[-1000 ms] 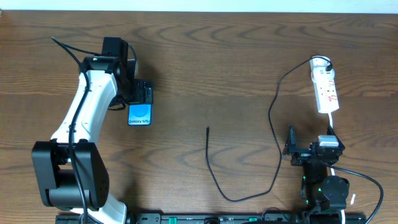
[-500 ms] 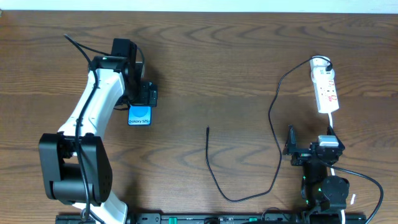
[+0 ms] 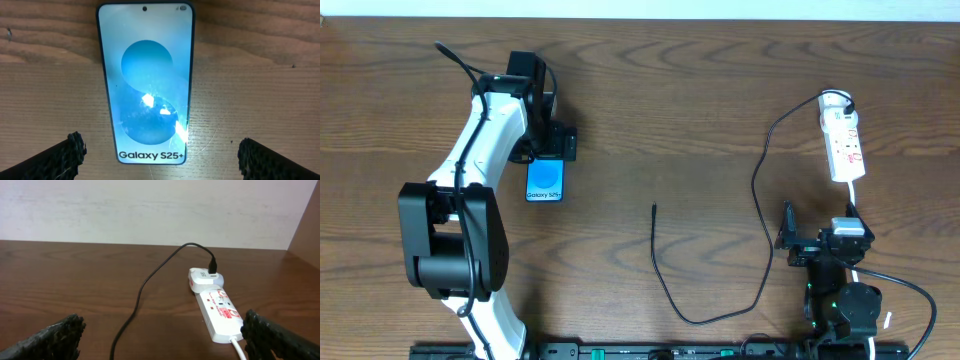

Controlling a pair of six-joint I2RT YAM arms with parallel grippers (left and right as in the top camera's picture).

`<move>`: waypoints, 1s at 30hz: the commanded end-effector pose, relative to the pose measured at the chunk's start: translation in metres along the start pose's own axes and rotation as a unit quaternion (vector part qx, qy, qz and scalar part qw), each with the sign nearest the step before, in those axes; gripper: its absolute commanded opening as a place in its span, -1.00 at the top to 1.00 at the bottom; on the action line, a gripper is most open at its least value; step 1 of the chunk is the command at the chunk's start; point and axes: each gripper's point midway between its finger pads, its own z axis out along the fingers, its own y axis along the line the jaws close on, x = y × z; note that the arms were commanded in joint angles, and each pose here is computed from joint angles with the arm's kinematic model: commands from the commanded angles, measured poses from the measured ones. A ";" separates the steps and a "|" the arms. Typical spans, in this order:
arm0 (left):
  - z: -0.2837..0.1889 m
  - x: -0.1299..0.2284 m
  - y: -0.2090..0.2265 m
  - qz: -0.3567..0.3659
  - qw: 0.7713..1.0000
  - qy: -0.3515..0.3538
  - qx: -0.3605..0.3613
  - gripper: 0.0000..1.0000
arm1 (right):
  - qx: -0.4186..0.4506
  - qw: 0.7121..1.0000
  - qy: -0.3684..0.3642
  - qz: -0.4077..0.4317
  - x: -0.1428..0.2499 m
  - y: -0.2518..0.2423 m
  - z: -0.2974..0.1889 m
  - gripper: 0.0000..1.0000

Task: Plug charger to phone and switch on socket
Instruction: 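Lower the left gripper down onto the phone's top edge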

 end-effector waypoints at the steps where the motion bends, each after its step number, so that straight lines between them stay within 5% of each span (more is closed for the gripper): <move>1: -0.004 -0.007 0.003 -0.001 1.000 -0.009 -0.012 -0.99 | 0.001 1.000 -0.001 0.007 0.000 0.000 0.000 -0.98; 30: 0.039 0.001 0.006 -0.001 0.999 0.029 -0.019 -0.99 | 0.001 1.000 -0.001 0.007 0.000 0.000 0.000 -0.99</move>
